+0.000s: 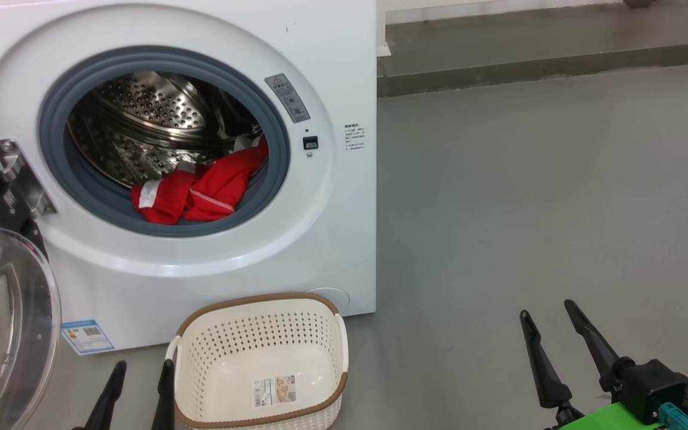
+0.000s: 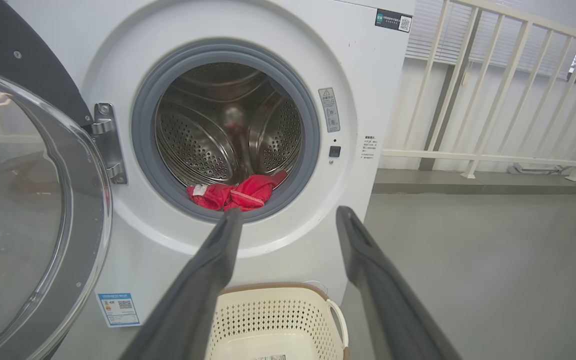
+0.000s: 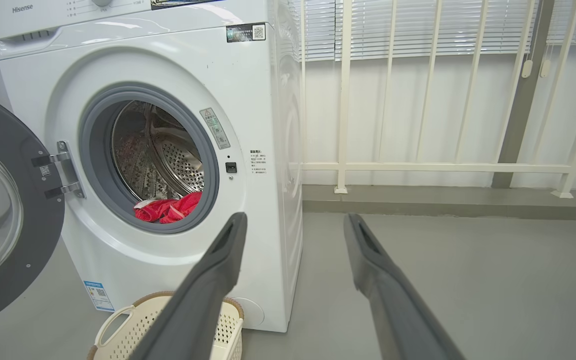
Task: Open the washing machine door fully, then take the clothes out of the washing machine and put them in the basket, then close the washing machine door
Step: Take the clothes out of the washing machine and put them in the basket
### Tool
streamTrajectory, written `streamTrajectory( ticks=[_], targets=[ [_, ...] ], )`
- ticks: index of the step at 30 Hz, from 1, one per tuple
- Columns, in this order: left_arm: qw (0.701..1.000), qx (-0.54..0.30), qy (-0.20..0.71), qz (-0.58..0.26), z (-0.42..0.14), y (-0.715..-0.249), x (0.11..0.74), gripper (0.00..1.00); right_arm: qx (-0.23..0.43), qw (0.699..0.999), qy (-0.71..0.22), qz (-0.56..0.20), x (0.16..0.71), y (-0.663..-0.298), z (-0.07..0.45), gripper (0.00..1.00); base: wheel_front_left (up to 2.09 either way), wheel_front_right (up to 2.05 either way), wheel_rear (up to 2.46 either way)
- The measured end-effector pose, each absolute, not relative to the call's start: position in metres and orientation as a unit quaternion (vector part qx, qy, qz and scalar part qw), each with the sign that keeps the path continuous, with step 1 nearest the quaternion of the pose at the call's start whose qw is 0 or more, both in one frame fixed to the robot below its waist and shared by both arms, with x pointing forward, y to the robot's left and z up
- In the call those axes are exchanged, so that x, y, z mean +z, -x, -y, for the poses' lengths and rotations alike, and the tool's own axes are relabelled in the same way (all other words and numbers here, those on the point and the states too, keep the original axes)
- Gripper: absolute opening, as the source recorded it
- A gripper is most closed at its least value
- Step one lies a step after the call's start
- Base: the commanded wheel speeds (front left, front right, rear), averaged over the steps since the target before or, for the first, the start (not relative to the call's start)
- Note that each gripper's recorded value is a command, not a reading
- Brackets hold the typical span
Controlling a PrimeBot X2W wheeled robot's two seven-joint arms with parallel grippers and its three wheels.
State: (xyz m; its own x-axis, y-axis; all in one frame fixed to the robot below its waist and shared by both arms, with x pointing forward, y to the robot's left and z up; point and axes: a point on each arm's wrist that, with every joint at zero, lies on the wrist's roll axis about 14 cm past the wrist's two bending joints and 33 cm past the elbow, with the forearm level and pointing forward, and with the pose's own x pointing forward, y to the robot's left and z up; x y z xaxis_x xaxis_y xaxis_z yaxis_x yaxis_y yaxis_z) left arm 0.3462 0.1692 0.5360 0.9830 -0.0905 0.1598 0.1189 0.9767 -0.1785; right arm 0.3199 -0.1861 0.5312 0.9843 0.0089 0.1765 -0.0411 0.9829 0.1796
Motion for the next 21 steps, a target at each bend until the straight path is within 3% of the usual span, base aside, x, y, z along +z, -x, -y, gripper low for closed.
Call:
streamTrajectory(
  ticks=[21],
  targets=[
    [0.993,-0.023,0.088,0.076,-0.182,-0.341,0.537,1.0,0.011,0.993,-0.085,0.079,0.525,-0.318,0.187,1.0,0.08,-0.09,0.01]
  ],
)
